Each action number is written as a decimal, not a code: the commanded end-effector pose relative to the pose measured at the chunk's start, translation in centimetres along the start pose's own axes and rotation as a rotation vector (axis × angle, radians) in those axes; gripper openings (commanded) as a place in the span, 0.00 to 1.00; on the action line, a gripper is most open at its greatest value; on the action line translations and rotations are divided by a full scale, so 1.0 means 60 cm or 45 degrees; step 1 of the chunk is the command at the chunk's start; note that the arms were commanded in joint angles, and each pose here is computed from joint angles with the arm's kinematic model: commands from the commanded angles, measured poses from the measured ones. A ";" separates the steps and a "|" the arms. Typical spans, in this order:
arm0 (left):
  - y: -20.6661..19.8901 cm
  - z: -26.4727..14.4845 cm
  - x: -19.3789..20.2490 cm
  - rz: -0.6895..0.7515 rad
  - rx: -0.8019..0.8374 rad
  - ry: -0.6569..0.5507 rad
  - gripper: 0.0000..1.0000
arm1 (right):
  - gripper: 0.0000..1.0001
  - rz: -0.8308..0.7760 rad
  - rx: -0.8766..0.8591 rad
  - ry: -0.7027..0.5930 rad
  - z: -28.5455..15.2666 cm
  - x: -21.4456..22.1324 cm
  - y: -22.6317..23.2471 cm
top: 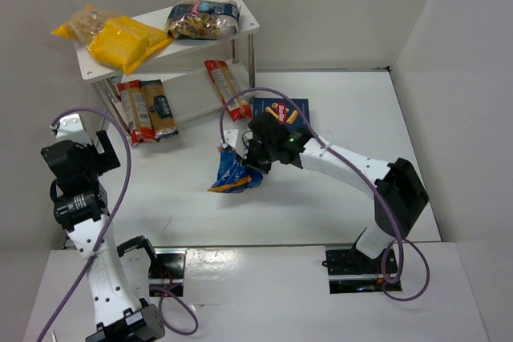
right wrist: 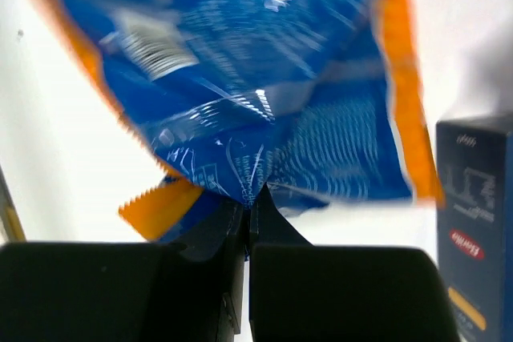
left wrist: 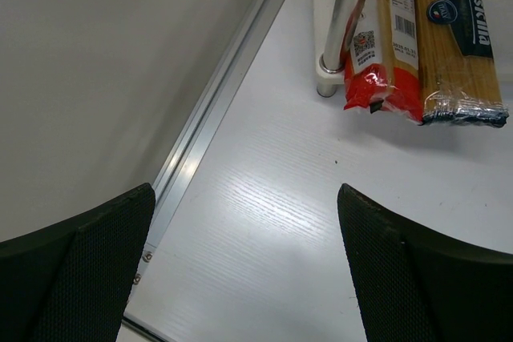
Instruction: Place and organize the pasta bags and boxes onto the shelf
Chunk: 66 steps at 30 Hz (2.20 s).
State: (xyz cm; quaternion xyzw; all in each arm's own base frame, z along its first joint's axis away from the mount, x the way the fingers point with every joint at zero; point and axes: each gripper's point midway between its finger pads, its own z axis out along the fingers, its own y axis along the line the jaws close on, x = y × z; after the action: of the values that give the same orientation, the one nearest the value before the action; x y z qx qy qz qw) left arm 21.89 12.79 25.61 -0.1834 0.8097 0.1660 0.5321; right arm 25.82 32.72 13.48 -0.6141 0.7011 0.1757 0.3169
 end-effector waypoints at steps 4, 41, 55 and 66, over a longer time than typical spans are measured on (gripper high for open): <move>-0.012 -0.009 -0.023 0.012 0.064 -0.089 1.00 | 0.00 -0.001 -0.036 -0.222 -0.061 -0.046 -0.019; -0.038 -0.019 -0.022 0.065 0.184 -0.102 1.00 | 0.95 -0.011 0.078 -0.200 -0.023 -0.106 0.006; -0.259 -0.085 -0.010 0.367 1.186 0.084 1.00 | 0.95 0.209 0.229 -0.217 -0.166 -0.003 -0.055; -0.445 -0.041 0.156 0.421 1.525 0.564 1.00 | 0.95 0.272 0.246 -0.267 -0.176 -0.005 -0.058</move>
State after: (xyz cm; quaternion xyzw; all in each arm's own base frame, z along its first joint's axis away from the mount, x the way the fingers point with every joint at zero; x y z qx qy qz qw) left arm 28.19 -10.95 18.42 0.2535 0.8629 -0.2493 0.3591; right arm 26.31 25.58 22.08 -0.4900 0.7361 0.2015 0.4214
